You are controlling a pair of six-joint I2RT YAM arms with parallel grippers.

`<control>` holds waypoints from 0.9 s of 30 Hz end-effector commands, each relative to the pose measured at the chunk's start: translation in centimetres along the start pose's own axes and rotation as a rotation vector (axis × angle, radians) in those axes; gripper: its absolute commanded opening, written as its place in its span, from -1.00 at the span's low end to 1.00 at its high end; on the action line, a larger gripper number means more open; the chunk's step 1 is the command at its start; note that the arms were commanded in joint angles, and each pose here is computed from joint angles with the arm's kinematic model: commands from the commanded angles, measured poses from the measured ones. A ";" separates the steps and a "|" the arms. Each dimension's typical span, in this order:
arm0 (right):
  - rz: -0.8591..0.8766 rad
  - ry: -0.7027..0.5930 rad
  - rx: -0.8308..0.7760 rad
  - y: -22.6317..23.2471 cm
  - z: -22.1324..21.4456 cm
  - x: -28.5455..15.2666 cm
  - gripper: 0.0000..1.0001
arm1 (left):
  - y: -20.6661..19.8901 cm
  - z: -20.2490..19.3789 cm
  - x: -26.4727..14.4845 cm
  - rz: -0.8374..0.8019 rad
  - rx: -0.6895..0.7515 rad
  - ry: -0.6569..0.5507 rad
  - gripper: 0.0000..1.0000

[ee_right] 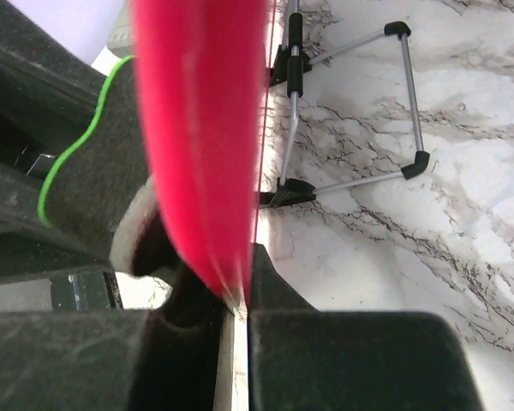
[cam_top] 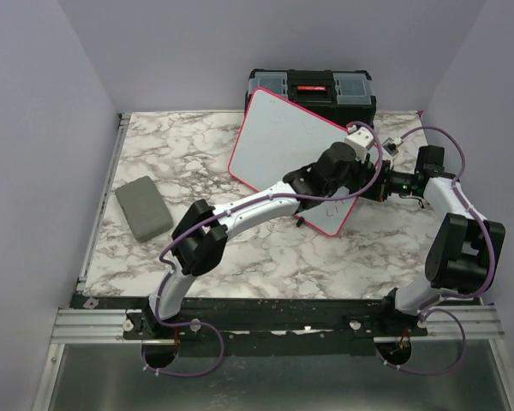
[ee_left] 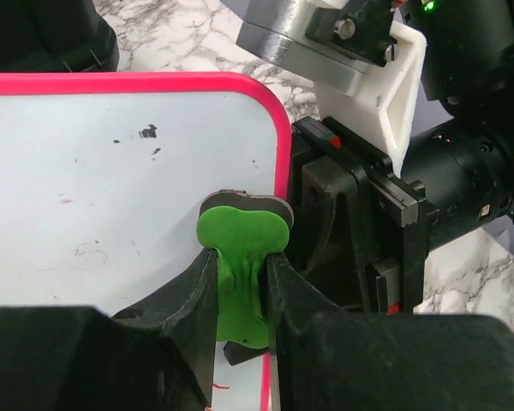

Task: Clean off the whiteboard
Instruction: Erase the whiteboard at the whiteboard stand.

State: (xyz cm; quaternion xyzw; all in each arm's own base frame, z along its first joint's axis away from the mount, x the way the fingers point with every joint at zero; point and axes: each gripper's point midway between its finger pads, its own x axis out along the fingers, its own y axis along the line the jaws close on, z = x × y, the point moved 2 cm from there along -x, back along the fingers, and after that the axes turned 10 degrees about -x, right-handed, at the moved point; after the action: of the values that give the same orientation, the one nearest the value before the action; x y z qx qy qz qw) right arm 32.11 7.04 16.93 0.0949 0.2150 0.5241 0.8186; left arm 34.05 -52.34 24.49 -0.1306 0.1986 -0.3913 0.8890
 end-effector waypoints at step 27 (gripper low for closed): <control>0.096 -0.066 -0.069 1.8 1.8 0.4 -0.99 | 8.2 -7.7 -3.2 0.159 -0.063 0.072 -1.00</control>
State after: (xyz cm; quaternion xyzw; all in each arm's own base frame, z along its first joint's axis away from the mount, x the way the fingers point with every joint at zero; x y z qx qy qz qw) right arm 32.16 6.97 16.86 0.0942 0.2154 0.5228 0.8194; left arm 37.67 -43.48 19.97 -0.1497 0.2028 -0.3010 0.9197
